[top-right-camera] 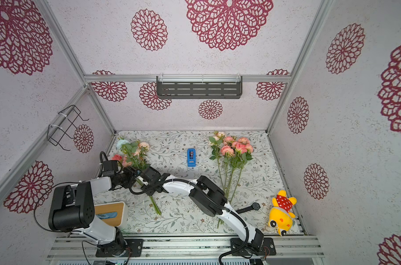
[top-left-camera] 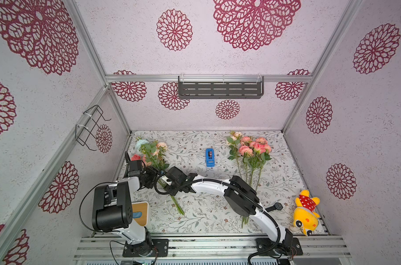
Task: Wrap bouquets with tape
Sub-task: Gather the flowers at the center of the board.
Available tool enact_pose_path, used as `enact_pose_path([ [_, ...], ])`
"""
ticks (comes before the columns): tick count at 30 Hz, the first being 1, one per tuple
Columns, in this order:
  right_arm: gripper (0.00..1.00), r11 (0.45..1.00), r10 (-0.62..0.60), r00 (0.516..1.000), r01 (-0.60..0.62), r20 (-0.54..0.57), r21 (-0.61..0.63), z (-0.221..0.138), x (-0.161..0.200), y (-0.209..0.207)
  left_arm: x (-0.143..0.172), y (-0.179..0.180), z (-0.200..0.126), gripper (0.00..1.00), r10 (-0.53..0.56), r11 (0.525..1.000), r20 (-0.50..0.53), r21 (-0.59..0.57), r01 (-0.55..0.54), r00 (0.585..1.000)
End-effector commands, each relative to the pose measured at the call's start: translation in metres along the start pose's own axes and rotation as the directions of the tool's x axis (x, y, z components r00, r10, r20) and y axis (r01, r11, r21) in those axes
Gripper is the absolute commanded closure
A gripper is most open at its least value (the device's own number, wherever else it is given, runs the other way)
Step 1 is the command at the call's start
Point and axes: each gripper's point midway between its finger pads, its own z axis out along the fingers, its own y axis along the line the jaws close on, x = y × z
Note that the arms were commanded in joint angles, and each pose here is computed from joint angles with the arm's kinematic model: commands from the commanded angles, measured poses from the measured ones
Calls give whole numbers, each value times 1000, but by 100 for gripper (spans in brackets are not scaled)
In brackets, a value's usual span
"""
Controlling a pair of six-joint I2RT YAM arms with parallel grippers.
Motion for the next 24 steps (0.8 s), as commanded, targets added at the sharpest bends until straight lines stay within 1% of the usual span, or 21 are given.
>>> enact_pose_path([
  [1, 49, 999, -15, 996, 18, -83, 33, 3, 20, -15, 1, 8, -9, 28, -16, 999, 3, -45, 16, 1000],
  [3, 59, 1000, 7, 994, -5, -106, 26, 1, 29, -23, -3, 3, -15, 28, -16, 999, 18, -32, 17, 1000],
  [7, 69, 998, 66, 992, -68, -112, -16, -11, 45, -41, -8, -10, -25, 28, 15, 1000, 29, -16, -15, 999],
  [8, 73, 997, 67, 991, -70, -119, -21, -14, 49, -44, -9, -13, -27, 28, 23, 1000, 31, -16, -22, 999],
  [10, 83, 998, 41, 987, -47, -154, -34, -21, 63, -49, -13, -18, -31, 29, 50, 999, 44, -16, -50, 998],
  [13, 94, 998, 14, 978, -27, -206, -59, -30, 84, -58, -17, -27, -39, 29, 83, 997, 57, -10, -83, 995],
  [16, 96, 994, -20, 969, -7, -246, -110, -41, 99, -59, -19, -38, -44, 30, 102, 995, 60, 13, -103, 993],
  [18, 96, 987, -68, 960, 25, -271, -159, -50, 111, -57, -18, -46, -45, 30, 114, 993, 55, 31, -115, 992],
  [21, 97, 979, -137, 930, 74, -340, -192, -61, 133, -60, -16, -61, -48, 31, 147, 987, 55, 55, -150, 988],
  [24, 97, 971, -134, 910, 41, -391, -237, -75, 148, -59, -14, -79, -54, 31, 175, 981, 66, 74, -180, 982],
])
